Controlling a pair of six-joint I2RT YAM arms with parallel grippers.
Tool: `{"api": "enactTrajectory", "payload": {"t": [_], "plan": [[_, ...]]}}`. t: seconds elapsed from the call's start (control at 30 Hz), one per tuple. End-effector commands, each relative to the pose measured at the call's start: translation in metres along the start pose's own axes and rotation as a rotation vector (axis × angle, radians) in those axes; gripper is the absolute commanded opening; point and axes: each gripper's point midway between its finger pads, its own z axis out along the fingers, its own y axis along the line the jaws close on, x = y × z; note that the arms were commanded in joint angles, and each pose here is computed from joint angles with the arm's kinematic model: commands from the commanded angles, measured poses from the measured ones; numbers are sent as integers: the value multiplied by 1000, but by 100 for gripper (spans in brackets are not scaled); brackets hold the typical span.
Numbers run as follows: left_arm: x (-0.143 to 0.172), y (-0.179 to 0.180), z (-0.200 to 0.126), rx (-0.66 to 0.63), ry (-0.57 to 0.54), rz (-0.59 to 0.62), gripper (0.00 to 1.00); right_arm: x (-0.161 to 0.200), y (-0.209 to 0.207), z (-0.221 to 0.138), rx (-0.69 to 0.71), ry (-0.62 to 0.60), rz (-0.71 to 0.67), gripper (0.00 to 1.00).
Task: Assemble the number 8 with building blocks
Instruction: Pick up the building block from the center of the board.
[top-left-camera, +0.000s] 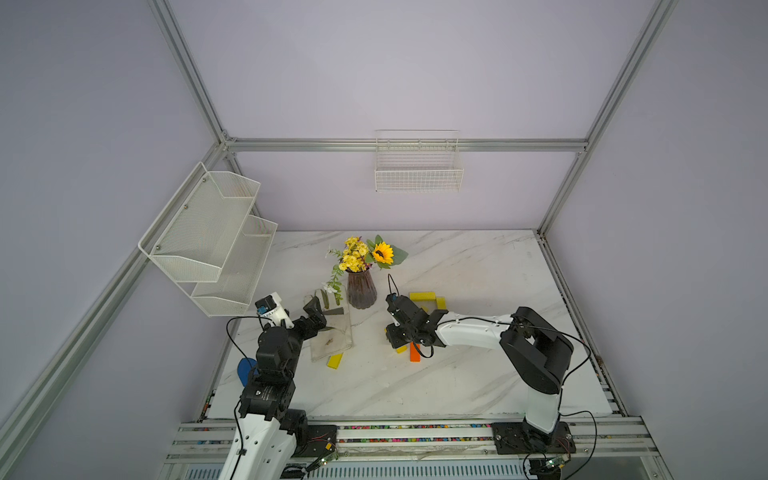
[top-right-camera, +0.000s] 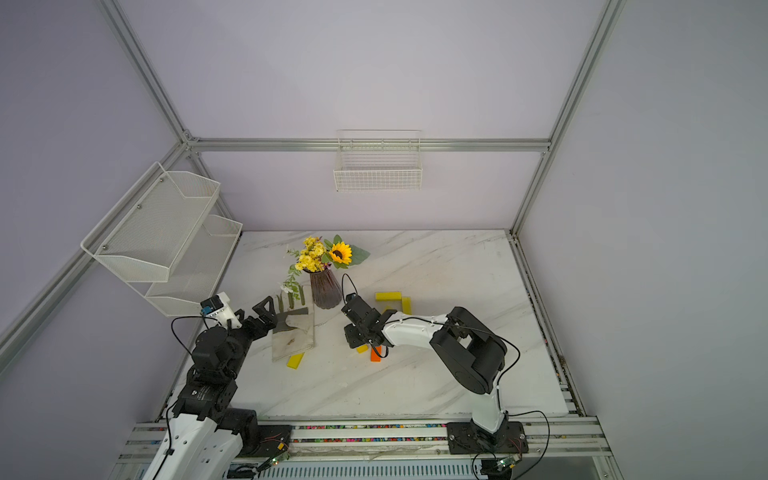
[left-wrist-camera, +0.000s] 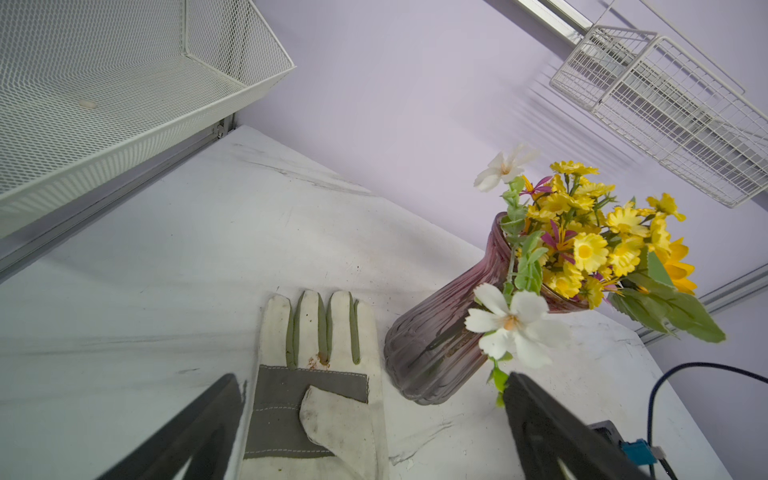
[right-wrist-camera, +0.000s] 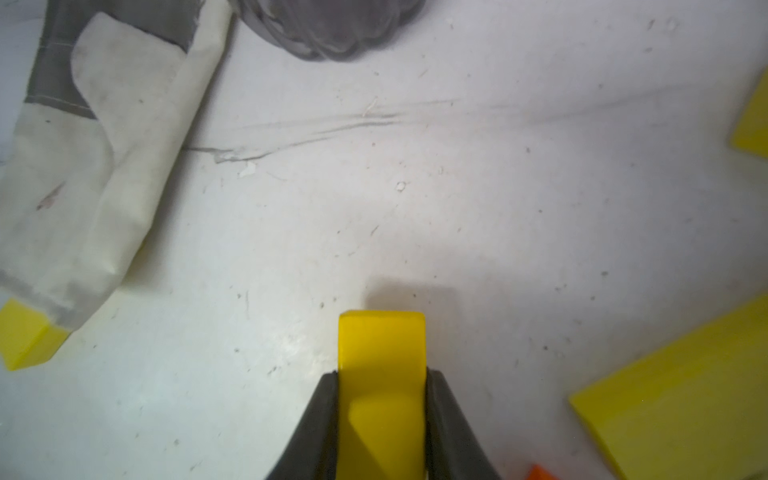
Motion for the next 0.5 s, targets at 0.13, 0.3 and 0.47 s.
{"api": "enactTrajectory", "payload": {"t": [0.13, 0.3, 0.47], "plan": [[-7, -2, -2, 7, -31, -24, 100, -17, 33, -62, -137, -78, 19, 3], [-8, -4, -3, 16, -31, -23, 100, -15, 21, -89, -102, -118, 82, 3], [-7, -7, -4, 32, -22, -23, 100, 6, -17, -109, 34, -138, 211, 3]]}}
